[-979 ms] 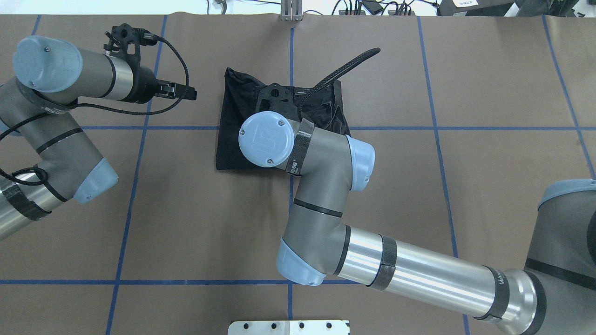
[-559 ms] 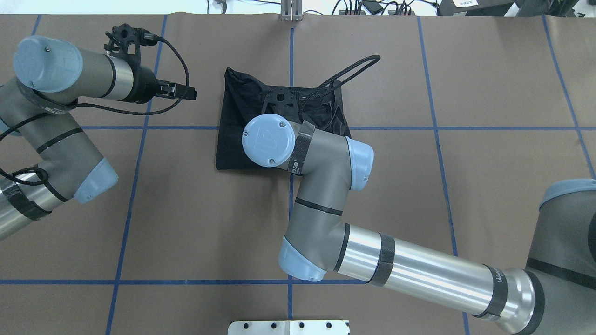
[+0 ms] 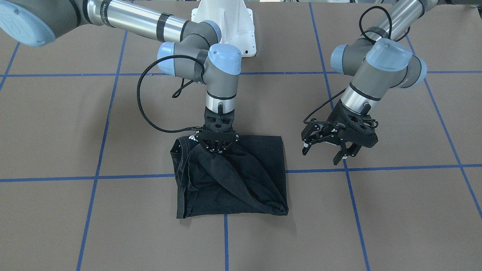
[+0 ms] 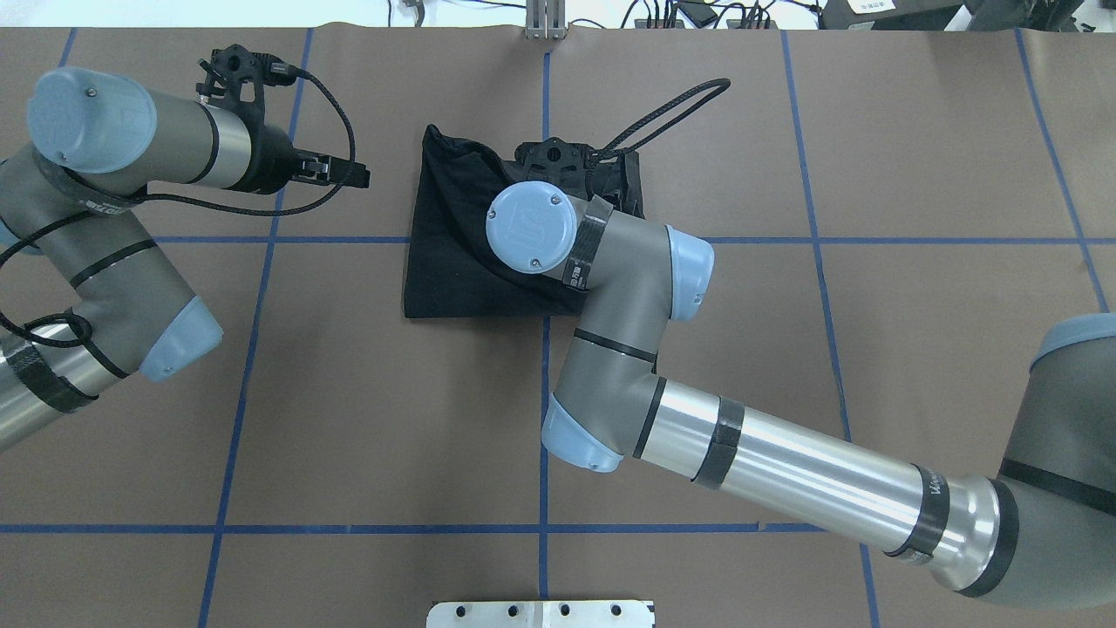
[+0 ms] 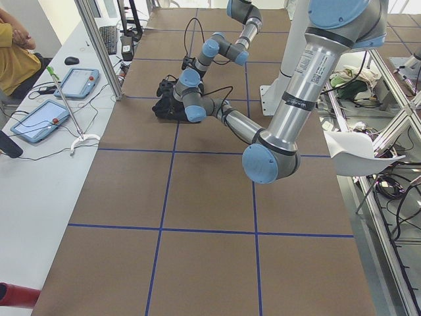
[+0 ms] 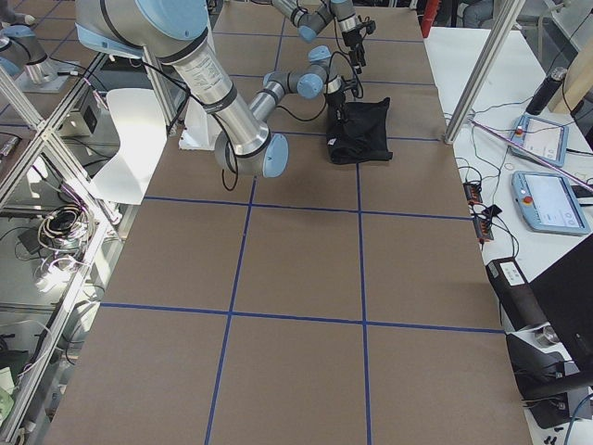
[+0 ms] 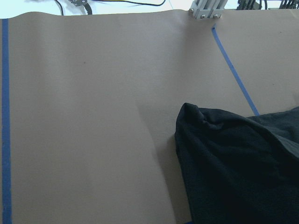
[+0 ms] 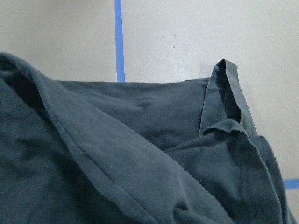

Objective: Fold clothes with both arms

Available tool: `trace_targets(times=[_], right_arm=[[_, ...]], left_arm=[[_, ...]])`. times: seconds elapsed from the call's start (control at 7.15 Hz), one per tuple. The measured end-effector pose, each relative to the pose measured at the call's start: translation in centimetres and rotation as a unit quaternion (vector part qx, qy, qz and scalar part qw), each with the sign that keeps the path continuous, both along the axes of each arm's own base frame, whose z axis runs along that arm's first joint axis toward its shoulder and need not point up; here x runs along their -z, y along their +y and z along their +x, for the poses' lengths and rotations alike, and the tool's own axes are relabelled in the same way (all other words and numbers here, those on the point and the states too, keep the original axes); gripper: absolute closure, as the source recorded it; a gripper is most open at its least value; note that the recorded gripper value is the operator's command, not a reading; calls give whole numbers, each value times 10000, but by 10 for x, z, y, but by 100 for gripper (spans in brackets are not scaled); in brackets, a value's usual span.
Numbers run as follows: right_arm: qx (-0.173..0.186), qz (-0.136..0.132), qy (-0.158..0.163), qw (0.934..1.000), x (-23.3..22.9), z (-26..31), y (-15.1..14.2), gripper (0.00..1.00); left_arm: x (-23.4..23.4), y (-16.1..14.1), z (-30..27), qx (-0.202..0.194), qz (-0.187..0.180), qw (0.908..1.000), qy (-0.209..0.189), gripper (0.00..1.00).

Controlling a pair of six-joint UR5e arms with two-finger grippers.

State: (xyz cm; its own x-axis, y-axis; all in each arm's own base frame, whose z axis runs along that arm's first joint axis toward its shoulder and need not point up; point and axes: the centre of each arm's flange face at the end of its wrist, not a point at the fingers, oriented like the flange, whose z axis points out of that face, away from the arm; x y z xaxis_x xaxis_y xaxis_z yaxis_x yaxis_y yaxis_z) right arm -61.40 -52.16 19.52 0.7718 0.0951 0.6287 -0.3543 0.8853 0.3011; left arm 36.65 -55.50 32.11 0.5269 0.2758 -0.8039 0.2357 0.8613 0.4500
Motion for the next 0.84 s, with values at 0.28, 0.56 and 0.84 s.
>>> trace_targets(times=[0.28, 0.56, 0.84], right_arm=[[-161, 237, -19, 9996, -13, 21, -57, 100], [-374, 393, -110, 9985, -16, 23, -106, 100], [-439, 488, -245, 9975, -8, 37, -132, 100]], left_arm=[[2, -1, -1, 11, 11, 10000, 11, 0], [3, -1, -3, 19, 13, 10000, 18, 0], [2, -1, -4, 21, 13, 10000, 22, 0]])
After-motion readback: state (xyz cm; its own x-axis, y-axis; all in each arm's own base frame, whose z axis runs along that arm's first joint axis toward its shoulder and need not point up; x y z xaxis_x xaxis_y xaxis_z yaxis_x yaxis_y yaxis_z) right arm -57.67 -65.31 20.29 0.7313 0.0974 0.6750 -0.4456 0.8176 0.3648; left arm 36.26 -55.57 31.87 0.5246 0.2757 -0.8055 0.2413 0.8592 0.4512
